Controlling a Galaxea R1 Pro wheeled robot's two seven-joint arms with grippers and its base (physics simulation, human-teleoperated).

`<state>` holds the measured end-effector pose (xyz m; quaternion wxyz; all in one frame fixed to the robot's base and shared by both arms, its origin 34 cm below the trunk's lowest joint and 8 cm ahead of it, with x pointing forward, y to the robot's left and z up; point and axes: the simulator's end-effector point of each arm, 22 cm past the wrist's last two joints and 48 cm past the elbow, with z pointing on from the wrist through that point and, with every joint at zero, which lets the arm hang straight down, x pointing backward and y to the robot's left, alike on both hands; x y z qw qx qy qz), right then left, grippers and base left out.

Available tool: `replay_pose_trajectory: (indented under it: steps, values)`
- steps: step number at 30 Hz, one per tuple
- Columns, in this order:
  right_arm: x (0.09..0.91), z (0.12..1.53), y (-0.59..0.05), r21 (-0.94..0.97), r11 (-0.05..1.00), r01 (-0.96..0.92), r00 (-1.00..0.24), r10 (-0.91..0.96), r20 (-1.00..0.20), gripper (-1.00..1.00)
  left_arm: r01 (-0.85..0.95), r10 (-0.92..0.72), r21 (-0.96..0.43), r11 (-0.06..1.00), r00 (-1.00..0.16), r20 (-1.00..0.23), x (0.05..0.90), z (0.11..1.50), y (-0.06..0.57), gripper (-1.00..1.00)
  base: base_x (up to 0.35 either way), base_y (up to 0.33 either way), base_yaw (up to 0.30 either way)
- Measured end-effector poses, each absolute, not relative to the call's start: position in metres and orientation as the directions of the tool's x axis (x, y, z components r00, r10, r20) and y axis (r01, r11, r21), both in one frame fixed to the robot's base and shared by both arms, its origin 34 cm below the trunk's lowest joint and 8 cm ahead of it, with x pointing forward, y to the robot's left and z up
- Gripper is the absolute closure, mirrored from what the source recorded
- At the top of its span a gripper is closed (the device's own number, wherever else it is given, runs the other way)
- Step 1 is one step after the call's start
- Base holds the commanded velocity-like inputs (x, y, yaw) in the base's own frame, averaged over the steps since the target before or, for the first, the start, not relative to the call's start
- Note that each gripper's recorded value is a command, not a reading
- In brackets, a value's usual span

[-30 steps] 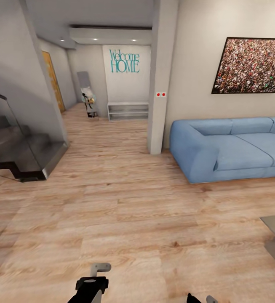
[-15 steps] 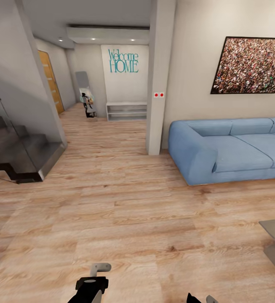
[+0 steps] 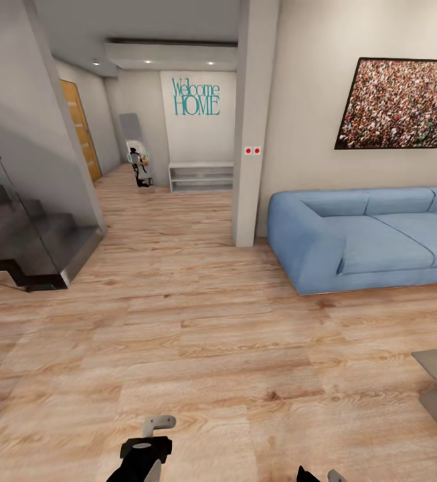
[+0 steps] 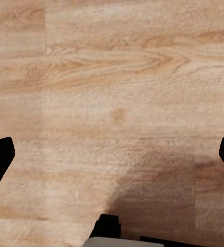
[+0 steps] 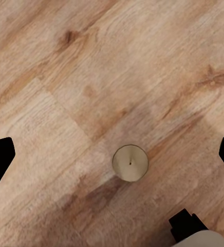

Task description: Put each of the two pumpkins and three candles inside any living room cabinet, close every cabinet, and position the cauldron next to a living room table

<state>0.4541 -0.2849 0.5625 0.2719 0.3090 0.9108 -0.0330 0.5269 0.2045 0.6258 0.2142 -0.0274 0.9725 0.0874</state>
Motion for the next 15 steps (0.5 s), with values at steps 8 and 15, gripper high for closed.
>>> replay_pose_trajectory:
  steps: [8,15]
  values:
    - [0.455,0.551,-0.286,0.107,0.81,0.577,-0.664,0.541,-0.516,-1.0,-0.105,-0.028,0.149,0.983,-0.894,-0.447,0.54,0.624,0.208,-1.0,0.0,0.0,0.0]
    - [0.456,0.541,-0.284,0.109,0.811,0.575,-0.664,0.54,-0.516,-1.0,-0.173,-0.082,0.155,0.973,-0.88,-0.467,0.551,0.623,0.241,-1.0,0.0,0.0,0.0]
